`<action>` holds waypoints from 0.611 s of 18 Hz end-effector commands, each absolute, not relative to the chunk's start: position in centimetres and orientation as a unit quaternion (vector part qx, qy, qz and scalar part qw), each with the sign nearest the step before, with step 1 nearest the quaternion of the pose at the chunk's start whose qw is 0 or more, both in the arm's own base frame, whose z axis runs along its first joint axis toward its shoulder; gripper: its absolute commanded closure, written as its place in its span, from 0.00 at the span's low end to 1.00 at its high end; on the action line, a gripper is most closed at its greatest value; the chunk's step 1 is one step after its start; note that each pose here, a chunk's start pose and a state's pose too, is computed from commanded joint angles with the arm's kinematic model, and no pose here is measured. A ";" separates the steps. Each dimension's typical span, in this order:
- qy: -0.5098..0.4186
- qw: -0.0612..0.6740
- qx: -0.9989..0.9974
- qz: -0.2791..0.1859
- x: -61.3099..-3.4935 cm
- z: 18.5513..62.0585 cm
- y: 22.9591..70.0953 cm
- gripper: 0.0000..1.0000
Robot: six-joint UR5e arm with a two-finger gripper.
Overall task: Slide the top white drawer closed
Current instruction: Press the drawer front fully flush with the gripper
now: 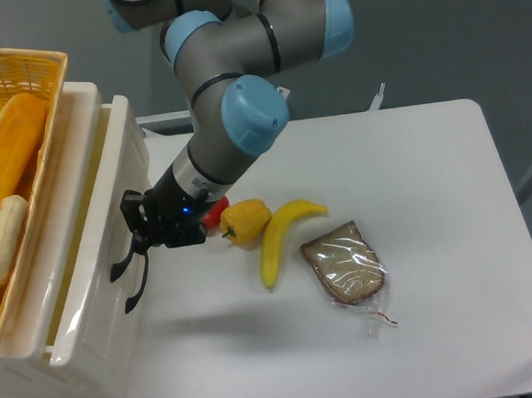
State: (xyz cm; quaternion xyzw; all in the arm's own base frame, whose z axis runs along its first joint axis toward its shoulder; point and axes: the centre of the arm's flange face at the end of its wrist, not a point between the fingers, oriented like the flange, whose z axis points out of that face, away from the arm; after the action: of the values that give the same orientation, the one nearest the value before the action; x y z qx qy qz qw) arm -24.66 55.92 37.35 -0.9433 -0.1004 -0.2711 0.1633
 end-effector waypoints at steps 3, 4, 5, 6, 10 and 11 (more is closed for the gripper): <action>-0.097 0.164 -0.944 -0.270 -24.2 37.7 56.1 0.98; -0.094 0.165 -0.944 -0.270 -24.0 37.8 56.2 0.98; -0.093 0.166 -0.944 -0.269 -24.0 37.9 56.2 0.98; -0.092 0.167 -0.944 -0.268 -24.1 38.0 56.3 0.97; -0.116 0.166 -0.951 -0.235 -28.3 38.2 54.5 0.57; -0.126 0.168 -0.952 -0.223 -29.9 38.8 53.9 0.52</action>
State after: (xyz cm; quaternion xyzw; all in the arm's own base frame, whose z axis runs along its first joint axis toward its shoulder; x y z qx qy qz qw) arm -29.91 53.90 38.78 -0.9518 -0.1265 -0.2232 0.1682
